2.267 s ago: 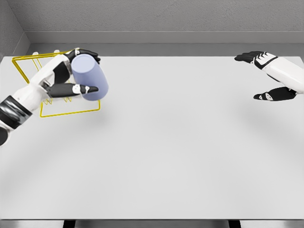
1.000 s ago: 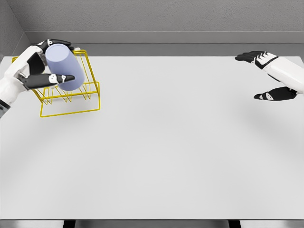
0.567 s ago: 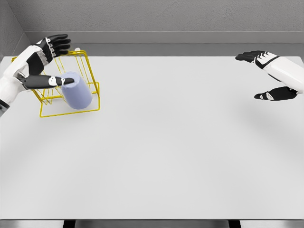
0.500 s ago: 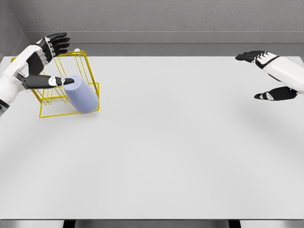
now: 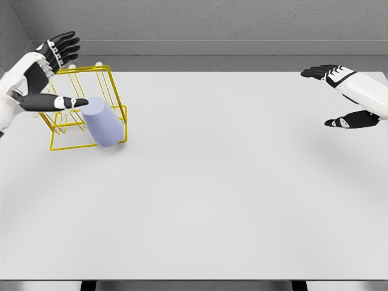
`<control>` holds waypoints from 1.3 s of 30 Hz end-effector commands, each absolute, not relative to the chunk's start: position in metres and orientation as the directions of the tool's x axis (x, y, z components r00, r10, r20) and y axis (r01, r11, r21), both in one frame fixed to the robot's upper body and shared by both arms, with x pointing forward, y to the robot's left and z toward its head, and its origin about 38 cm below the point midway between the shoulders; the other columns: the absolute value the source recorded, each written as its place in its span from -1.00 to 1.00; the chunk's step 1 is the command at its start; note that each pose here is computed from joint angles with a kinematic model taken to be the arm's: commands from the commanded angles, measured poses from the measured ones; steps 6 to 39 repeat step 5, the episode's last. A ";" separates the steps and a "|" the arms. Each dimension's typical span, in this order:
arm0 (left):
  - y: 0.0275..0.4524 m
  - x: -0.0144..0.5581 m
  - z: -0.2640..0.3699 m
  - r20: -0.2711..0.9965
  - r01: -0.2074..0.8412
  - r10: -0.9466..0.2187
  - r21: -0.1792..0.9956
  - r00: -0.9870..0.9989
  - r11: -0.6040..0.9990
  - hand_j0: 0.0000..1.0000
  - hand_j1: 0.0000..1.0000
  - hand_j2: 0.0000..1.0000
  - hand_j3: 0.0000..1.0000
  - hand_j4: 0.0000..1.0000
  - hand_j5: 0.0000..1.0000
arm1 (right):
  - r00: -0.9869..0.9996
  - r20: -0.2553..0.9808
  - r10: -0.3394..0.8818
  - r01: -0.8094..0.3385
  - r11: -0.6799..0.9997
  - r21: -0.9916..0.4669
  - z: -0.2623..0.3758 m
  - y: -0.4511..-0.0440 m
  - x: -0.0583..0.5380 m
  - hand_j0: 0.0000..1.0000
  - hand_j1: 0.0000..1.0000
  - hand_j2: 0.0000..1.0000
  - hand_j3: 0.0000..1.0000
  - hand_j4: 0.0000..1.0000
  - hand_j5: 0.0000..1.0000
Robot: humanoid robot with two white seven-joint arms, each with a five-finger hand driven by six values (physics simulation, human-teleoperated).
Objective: Place the cup on the cup holder with both arms
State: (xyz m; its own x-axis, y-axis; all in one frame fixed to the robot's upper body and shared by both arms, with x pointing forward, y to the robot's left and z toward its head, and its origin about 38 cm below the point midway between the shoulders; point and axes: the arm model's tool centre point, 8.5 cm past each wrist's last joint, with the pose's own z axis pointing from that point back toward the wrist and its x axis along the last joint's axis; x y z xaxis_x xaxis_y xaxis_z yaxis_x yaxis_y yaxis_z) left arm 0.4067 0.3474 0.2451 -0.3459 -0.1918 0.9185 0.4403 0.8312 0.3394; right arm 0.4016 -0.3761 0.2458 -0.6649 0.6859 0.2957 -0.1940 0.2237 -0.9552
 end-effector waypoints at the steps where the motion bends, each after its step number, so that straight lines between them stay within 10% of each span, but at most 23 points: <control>1: 0.355 0.405 0.251 0.908 0.428 -0.198 0.355 -0.370 0.831 1.00 1.00 1.00 1.00 1.00 1.00 | -0.664 0.301 0.684 -0.194 0.231 -0.953 0.247 -0.376 0.402 1.00 1.00 1.00 1.00 1.00 1.00; 39: 0.366 0.401 0.259 0.892 0.411 -0.212 0.380 -0.399 0.829 1.00 1.00 1.00 1.00 1.00 1.00 | -0.663 0.303 0.685 -0.197 0.231 -0.953 0.245 -0.377 0.401 1.00 1.00 1.00 1.00 1.00 1.00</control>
